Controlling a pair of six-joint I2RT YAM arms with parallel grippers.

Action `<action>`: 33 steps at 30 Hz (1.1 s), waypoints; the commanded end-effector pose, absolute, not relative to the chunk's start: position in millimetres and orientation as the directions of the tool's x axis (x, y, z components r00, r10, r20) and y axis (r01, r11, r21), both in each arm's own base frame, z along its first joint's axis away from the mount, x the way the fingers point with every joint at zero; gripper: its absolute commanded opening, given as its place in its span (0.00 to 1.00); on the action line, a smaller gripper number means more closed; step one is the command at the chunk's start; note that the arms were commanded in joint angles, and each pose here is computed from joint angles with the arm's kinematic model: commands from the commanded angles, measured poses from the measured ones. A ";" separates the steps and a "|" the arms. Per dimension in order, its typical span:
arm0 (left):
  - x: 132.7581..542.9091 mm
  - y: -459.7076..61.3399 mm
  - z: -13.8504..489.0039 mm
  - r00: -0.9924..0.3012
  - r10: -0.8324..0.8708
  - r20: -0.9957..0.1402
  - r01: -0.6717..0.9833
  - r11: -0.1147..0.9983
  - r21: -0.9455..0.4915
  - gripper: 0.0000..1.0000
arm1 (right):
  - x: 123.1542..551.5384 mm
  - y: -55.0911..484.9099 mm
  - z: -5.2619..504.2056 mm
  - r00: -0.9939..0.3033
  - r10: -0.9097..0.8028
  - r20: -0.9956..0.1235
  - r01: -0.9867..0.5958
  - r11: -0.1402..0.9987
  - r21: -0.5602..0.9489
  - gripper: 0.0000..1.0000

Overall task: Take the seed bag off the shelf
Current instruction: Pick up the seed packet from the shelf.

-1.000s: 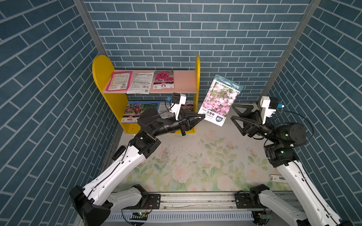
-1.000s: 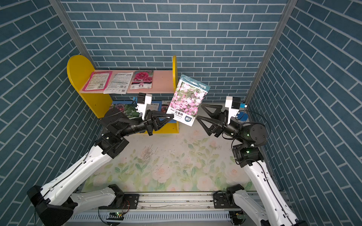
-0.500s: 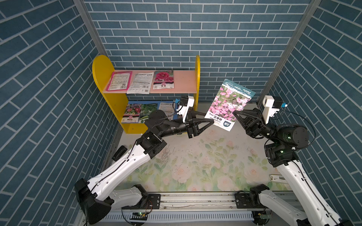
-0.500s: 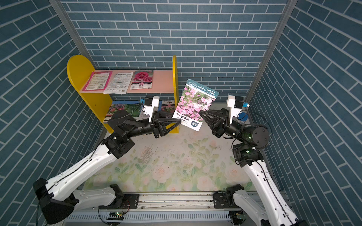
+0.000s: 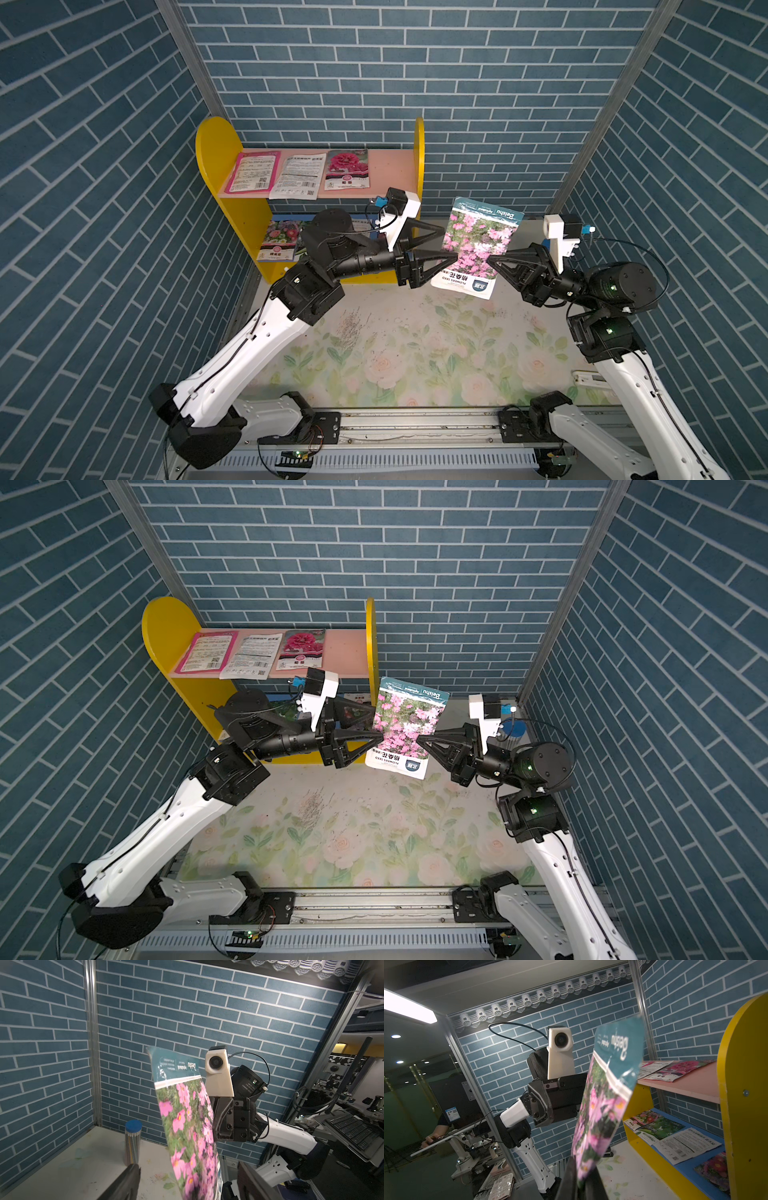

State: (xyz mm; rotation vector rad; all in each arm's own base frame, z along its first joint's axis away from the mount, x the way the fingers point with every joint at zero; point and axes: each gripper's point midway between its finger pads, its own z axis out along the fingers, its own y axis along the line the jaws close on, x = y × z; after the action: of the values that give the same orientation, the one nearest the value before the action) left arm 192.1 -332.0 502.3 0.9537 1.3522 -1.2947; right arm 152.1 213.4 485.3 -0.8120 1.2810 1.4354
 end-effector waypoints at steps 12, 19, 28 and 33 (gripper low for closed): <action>181.8 -350.9 464.2 -0.318 0.049 -0.947 0.948 -0.015 -0.319 0.11 | 151.3 211.8 466.0 -0.224 0.140 -0.964 -0.956 0.162 0.245 0.00; 180.2 -350.0 460.8 -0.340 0.034 -0.940 0.940 -0.025 -0.341 0.00 | 179.1 196.1 447.1 -0.227 0.101 -0.969 -0.880 0.404 0.248 0.33; 223.4 -362.7 418.5 -0.484 -0.024 -0.875 0.865 0.136 -0.482 0.00 | 197.5 144.6 417.3 -0.297 0.060 -0.953 -0.637 0.731 0.245 0.90; 244.4 -376.5 382.3 -0.561 -0.064 -0.826 0.809 0.172 -0.562 0.00 | 196.8 130.0 388.7 -0.414 0.049 -0.909 -0.535 0.794 0.287 1.00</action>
State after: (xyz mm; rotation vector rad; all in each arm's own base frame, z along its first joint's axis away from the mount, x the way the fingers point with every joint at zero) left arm 228.5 -369.1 384.3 0.8196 1.7206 -1.4632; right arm 195.8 148.0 415.6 -0.4482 1.7645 0.7770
